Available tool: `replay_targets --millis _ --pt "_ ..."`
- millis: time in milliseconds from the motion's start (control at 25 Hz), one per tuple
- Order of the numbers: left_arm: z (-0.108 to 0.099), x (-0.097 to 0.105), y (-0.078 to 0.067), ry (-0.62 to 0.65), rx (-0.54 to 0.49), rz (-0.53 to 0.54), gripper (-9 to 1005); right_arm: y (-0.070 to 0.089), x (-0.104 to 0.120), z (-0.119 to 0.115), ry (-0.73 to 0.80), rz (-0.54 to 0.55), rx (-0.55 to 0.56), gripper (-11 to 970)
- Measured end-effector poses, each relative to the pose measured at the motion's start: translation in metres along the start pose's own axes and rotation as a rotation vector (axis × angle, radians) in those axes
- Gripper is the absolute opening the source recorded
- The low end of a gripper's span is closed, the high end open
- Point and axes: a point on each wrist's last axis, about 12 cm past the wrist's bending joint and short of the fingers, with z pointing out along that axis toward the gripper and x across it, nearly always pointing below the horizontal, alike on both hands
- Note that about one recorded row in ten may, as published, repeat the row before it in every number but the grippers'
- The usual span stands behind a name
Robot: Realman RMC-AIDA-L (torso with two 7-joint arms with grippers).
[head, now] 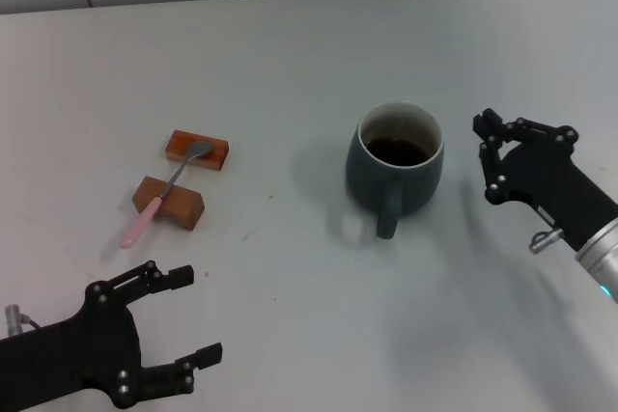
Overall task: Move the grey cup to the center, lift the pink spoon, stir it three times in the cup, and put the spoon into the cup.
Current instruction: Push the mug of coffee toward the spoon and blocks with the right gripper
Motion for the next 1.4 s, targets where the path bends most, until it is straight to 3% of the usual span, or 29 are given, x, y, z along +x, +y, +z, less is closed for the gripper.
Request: replay_targets --millis 640,1080,1400 --pt "0.0 -0.001 -0.002 -0.013 0.012 -0.001 863 0.021 -0.011 0.033 0.019 0.032 -0.118 73" --pt "0.0 0.0 -0.004 -0.017 0.015 -0.01 863 0.045 -0.02 0.054 0.024 0.056 -0.216 72" --pt "-0.001 0.0 -0.004 -0.016 0.013 -0.011 863 0.046 -0.025 0.058 -0.007 0.076 -0.196 71"
